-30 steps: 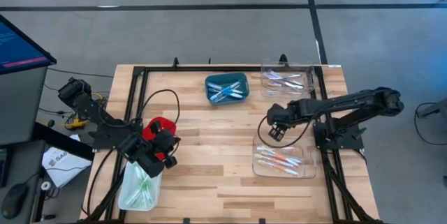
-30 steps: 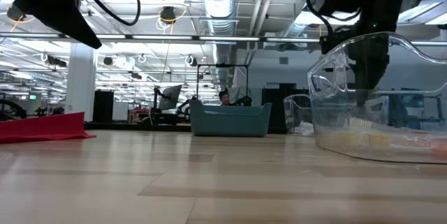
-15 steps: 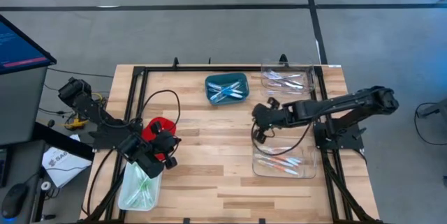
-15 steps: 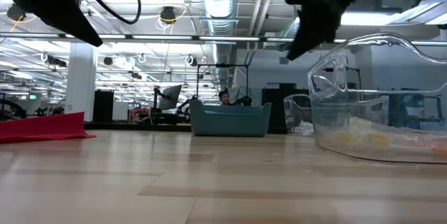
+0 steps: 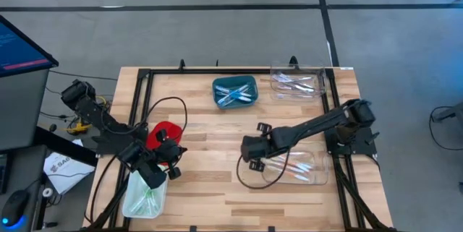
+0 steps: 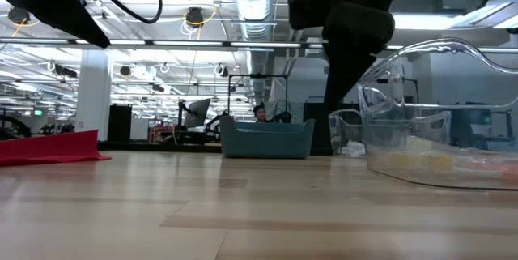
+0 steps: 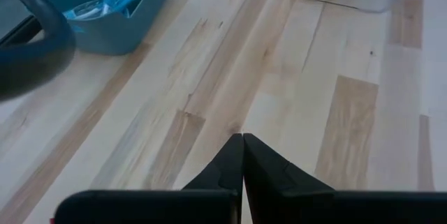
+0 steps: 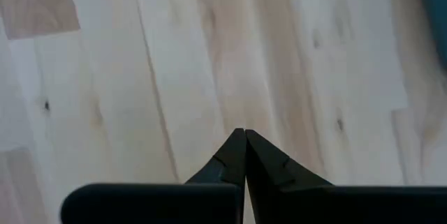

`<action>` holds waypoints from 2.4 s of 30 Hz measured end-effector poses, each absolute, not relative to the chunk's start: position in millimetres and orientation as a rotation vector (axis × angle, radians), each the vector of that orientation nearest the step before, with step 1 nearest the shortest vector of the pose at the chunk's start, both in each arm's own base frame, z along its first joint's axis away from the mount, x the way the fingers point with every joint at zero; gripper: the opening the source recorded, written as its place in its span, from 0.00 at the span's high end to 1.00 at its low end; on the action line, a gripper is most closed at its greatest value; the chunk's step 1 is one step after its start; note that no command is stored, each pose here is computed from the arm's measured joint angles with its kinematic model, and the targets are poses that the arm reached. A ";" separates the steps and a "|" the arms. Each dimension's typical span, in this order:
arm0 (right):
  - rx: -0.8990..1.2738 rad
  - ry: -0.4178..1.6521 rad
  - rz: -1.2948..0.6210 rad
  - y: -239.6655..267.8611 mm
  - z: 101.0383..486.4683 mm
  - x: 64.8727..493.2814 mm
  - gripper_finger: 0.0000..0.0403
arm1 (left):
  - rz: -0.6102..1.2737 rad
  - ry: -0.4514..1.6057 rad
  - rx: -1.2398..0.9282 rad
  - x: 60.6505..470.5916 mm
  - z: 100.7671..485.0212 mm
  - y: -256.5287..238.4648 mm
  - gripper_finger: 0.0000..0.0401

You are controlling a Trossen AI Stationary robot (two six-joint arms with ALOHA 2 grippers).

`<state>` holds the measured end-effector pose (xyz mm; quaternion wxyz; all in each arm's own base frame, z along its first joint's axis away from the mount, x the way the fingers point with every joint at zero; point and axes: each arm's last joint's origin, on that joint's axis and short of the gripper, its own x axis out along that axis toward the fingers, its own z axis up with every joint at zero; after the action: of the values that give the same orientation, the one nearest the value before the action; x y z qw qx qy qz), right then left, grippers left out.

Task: Pick & Place Toothbrushes
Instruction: Adjust the bottom transparent bin on the table, then adjust the blue bin on the table

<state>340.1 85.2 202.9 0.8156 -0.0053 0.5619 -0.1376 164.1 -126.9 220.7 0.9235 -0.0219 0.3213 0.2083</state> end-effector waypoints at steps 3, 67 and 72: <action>-0.034 1.270 -0.305 92.7 197.4 345.4 1.00 | 0.417 0.656 -0.045 163.0 220.8 -128.8 1.00; -0.043 0.358 -0.302 -12.4 256.1 213.2 1.00 | 0.261 0.508 -0.076 178.1 219.3 -143.2 1.00; 0.011 0.322 -0.297 -12.6 241.0 195.5 1.00 | 0.244 0.490 -0.066 179.7 221.5 -144.8 1.00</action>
<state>195.5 -12.6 241.0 0.9761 0.0053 0.1595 -0.1475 179.7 -144.8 221.5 0.9623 -0.0327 0.2417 0.1207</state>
